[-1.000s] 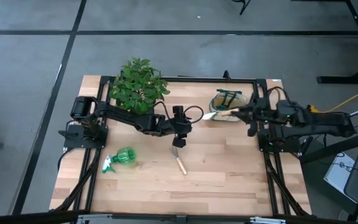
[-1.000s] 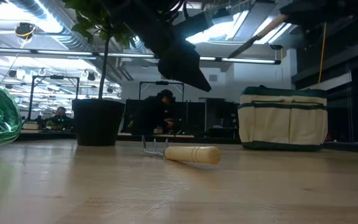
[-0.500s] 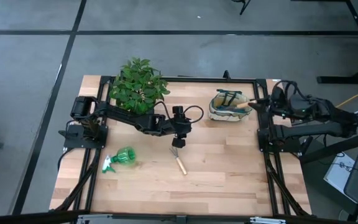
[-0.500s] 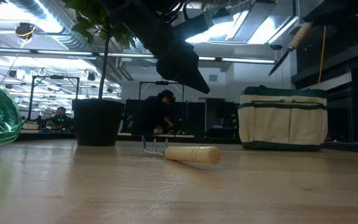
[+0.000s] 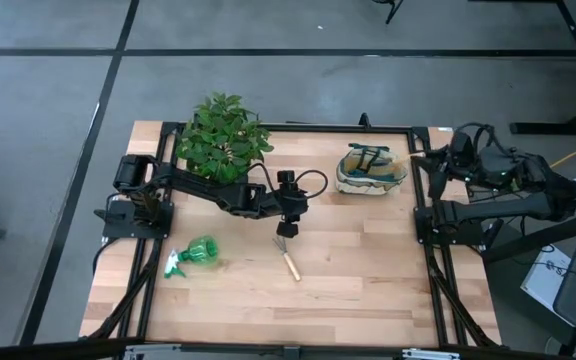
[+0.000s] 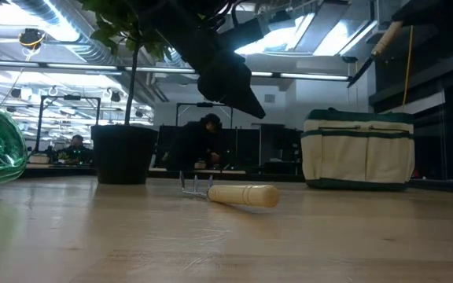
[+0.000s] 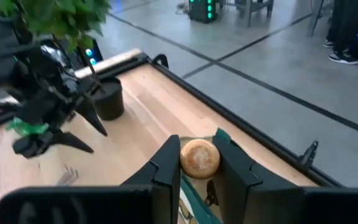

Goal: Pick & Place Garden tools in Gardening bag
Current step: Put the brown trowel into the white gardening bag, then put the brown hand rake into the white gardening bag

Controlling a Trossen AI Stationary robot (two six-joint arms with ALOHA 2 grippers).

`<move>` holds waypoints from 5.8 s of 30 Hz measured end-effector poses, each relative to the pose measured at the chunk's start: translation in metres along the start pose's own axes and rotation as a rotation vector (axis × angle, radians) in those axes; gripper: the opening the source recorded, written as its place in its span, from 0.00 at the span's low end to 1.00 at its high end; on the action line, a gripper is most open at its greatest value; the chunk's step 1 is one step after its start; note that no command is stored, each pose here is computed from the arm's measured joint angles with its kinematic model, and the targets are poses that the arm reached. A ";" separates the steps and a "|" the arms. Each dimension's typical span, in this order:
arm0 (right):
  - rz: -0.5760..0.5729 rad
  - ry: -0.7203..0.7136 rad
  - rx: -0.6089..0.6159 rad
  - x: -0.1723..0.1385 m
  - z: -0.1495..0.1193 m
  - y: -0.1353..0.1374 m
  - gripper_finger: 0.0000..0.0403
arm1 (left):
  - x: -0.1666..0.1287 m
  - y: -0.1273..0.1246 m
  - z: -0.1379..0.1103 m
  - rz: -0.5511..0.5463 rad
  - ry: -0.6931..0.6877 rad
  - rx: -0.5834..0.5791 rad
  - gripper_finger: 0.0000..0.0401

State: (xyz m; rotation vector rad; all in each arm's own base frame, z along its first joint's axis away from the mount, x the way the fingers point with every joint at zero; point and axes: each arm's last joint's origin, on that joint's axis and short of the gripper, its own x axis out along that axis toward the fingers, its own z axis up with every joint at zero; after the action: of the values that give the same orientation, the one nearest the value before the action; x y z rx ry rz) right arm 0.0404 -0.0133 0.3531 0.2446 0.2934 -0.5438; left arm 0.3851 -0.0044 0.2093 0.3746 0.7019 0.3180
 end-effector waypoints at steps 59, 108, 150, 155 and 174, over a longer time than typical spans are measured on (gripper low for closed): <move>-0.015 0.102 0.096 0.033 -0.035 0.007 0.17 | 0.009 0.017 -0.003 -0.043 -0.009 0.019 0.46; -0.056 0.151 0.142 0.060 -0.065 0.012 0.61 | 0.008 0.016 -0.001 -0.044 -0.033 -0.017 0.45; 0.597 0.077 -0.137 0.111 -0.114 0.093 0.60 | -0.010 -0.024 0.005 -0.272 -0.060 -0.024 0.43; 0.636 0.030 -0.190 0.114 -0.115 0.104 0.60 | -0.016 -0.037 0.008 -0.300 -0.077 -0.006 0.43; 0.984 0.051 -0.241 0.100 -0.122 0.127 0.60 | -0.041 -0.078 -0.013 -0.565 0.088 0.207 0.39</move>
State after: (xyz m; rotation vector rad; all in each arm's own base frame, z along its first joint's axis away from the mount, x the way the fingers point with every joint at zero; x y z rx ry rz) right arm 0.1654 0.0822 0.2254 0.1425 0.2491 0.4691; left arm 0.3588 -0.0872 0.1890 0.3431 0.8977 -0.2770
